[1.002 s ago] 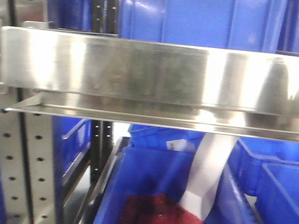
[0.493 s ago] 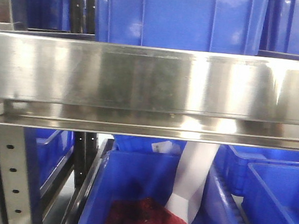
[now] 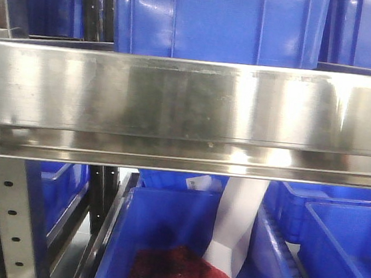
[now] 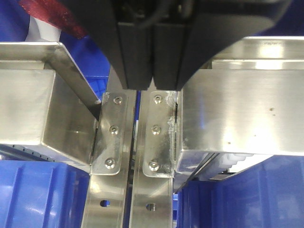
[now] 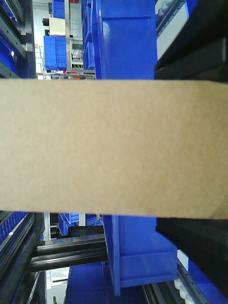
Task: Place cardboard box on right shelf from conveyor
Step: 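Raise the held box above the upper steel shelf with the right gripper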
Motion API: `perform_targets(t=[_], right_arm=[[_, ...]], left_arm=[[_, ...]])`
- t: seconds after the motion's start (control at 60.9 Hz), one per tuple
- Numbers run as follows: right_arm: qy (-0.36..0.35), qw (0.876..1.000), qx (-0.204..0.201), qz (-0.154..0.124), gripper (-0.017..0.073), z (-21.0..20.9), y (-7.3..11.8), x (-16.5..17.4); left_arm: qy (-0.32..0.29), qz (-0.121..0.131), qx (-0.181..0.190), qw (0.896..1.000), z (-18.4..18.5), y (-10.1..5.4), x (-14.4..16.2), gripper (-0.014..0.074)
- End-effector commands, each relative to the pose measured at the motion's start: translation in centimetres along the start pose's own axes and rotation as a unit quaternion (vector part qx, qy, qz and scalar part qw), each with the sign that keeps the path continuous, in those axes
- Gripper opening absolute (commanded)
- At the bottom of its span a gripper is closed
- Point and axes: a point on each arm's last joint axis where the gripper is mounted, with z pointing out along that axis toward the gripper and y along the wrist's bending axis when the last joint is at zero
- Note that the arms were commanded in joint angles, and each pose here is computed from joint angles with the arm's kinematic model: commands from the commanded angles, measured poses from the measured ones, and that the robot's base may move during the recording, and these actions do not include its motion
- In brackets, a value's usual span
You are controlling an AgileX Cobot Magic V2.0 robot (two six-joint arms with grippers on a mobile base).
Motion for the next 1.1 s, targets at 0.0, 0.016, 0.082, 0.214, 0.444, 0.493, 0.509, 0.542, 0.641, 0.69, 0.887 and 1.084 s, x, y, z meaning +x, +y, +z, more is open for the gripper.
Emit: perform_targets(t=[0.0, 0.016, 0.082, 0.214, 0.444, 0.493, 0.509, 0.542, 0.641, 0.69, 0.887, 1.084], right_arm=[[-0.052, 0.998, -0.010, -0.017, 0.0305, 0.1, 0.3, -1.6], [-0.052, 0.998, -0.010, -0.017, 0.0305, 0.1, 0.3, -1.6], [-0.052, 0.998, -0.010, -0.017, 0.0305, 0.1, 0.3, -1.6], [-0.052, 0.998, -0.010, -0.017, 0.0305, 0.1, 0.3, -1.6], [-0.051, 0.998, -0.012, -0.015, 0.0305, 0.4, 0.4, -1.7], [-0.044, 0.999, -0.012, -0.015, 0.0305, 0.8, 0.5, -1.6], [-0.041, 0.999, -0.013, -0.015, 0.0305, 0.9, 0.5, -1.7], [-0.033, 0.999, -0.014, -0.016, 0.0305, 1.4, 0.6, -1.8], [-0.016, 0.999, -0.024, -0.020, 0.0305, 3.4, 1.0, -2.6], [-0.015, 0.999, -0.033, -0.021, 0.0305, 4.5, 1.4, -3.5], [0.032, 0.994, -0.067, -0.082, 0.0305, 11.8, 3.5, -5.8], [0.076, 0.961, -0.112, -0.240, 0.0305, 18.8, 6.5, -6.1]], left_arm=[[-0.046, -0.003, -0.004, 0.999, -0.1, 0.1, -0.5, -0.0116], [-0.046, -0.003, -0.004, 0.999, -0.1, 0.1, -0.5, -0.0115], [-0.046, -0.003, -0.004, 0.999, -0.1, 0.1, -0.5, -0.0116], [-0.046, -0.003, -0.004, 0.999, -0.1, 0.1, -0.5, -0.0116], [-0.046, -0.003, -0.004, 0.999, -0.1, 0.1, -0.5, -0.0115], [-0.046, -0.003, -0.004, 0.999, -0.1, 0.1, -0.5, -0.0116], [-0.046, -0.003, -0.004, 0.999, -0.1, 0.1, -0.5, -0.0116], [-0.046, -0.003, -0.004, 0.999, -0.1, 0.1, -0.5, -0.0116], [-0.046, -0.003, -0.004, 0.999, -0.1, 0.1, -0.5, -0.0116], [-0.046, -0.003, -0.004, 0.999, -0.1, 0.1, -0.5, -0.0116], [-0.046, -0.003, -0.004, 0.999, -0.1, 0.1, -0.5, -0.0116], [-0.046, -0.003, -0.004, 0.999, -0.1, 0.1, -0.5, -0.0115]])
